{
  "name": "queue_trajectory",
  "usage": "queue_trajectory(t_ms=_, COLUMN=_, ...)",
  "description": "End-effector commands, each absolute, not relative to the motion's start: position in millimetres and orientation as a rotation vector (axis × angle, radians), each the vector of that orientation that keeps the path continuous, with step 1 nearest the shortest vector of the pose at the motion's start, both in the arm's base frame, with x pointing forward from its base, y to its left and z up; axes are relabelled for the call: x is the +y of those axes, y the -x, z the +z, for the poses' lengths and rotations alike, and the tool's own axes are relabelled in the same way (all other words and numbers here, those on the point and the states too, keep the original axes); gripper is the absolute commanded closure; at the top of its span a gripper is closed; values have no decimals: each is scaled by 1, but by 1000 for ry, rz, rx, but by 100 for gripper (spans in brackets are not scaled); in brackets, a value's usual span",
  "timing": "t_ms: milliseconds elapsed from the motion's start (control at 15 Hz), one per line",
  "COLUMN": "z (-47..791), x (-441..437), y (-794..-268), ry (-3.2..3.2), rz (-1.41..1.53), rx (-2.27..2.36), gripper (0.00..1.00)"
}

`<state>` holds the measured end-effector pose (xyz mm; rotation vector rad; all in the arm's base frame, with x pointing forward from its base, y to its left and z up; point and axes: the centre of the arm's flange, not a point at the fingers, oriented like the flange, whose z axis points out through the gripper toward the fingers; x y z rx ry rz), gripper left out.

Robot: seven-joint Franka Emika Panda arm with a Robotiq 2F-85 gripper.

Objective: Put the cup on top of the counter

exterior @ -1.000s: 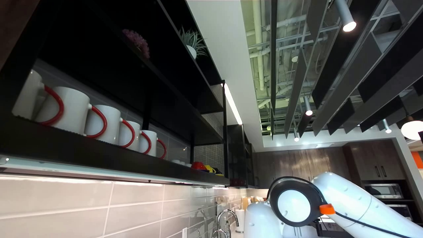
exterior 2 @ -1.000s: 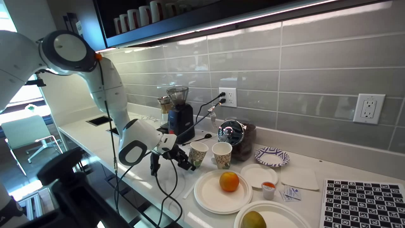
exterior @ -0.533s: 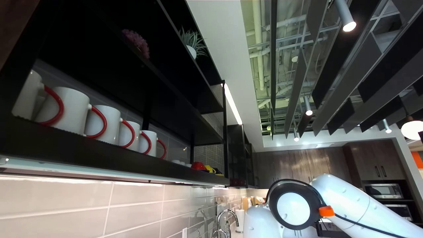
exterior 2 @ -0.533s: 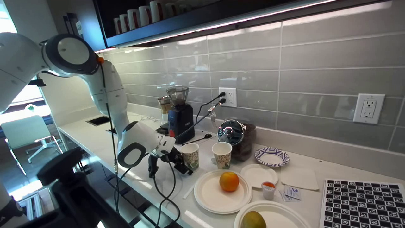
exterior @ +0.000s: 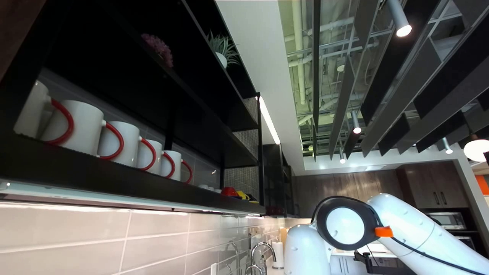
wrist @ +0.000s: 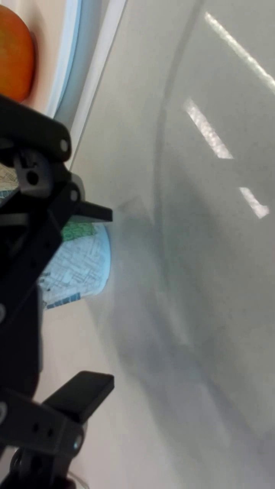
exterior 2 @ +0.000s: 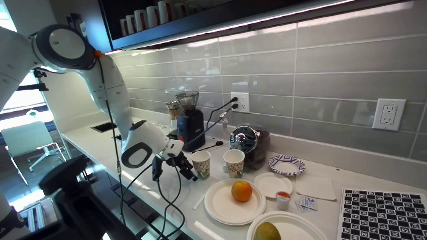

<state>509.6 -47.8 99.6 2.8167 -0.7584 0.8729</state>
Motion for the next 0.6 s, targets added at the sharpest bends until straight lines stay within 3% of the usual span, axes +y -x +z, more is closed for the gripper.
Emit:
queue_trajectory(t_ms=0, z=132, x=-43, y=-496, ry=-2848, rz=790, rx=-793, gripper=0)
queue_trajectory(t_ms=533, z=186, x=-55, y=-459, ry=-2823, rz=530, rx=-800, gripper=0)
